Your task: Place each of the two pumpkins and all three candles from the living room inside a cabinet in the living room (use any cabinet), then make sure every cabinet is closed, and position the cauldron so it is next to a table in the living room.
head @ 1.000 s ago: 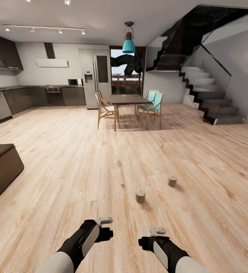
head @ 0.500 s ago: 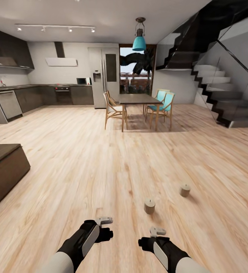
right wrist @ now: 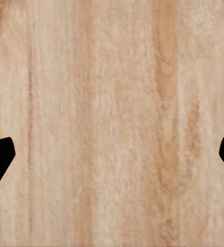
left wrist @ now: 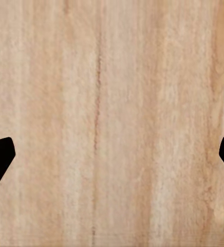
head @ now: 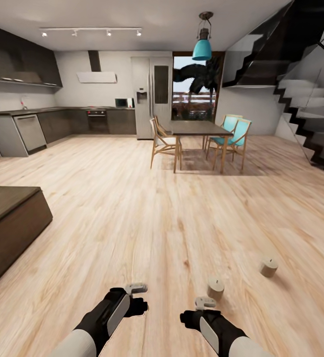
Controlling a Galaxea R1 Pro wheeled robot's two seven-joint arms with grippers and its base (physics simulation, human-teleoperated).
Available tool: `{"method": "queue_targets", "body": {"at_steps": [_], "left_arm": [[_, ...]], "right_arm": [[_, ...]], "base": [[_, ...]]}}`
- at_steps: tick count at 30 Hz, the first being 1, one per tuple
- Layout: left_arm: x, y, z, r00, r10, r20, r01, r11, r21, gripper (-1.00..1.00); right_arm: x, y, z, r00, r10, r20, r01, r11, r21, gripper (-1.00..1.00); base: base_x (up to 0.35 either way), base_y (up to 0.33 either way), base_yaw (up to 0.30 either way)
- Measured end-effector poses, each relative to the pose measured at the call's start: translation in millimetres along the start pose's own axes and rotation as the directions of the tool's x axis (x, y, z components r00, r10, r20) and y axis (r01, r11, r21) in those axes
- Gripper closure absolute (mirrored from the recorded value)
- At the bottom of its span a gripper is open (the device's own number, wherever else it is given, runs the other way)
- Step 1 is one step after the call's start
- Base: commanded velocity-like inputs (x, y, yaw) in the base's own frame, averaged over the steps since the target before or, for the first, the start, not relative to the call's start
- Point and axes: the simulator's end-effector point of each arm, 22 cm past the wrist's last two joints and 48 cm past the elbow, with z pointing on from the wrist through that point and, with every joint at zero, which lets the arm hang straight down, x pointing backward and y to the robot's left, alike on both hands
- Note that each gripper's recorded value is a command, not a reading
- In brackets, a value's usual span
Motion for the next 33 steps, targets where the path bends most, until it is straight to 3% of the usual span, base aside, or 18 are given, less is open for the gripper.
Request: {"method": "queue_targets", "body": {"at_steps": [7, 16, 33], "left_arm": [[3.1, 0.6, 2.9, 1.000, -0.001, -0.008, 0.001, 1.000, 0.000, -1.00], [6.4, 1.3, 6.5, 1.000, -0.002, -0.018, 0.002, 1.000, -0.001, -1.00], [13.8, 2.3, 13.4, 0.999, -0.006, -0.037, 0.006, 1.000, -0.001, -1.00]], "right_arm": [[3.7, 0.6, 2.3, 1.000, -0.001, -0.007, 0.001, 1.000, 0.000, -1.00], [-2.8, -0.7, 5.2, 0.999, 0.002, 0.032, -0.002, 1.000, 0.004, -1.00], [5.3, -2.2, 10.8, 1.000, 0.004, 0.014, -0.004, 1.000, 0.005, -1.00]], "base": [[0.323, 0.091, 0.216], [0.262, 0.024, 0.218], [0.009, 0.000, 0.218]]}}
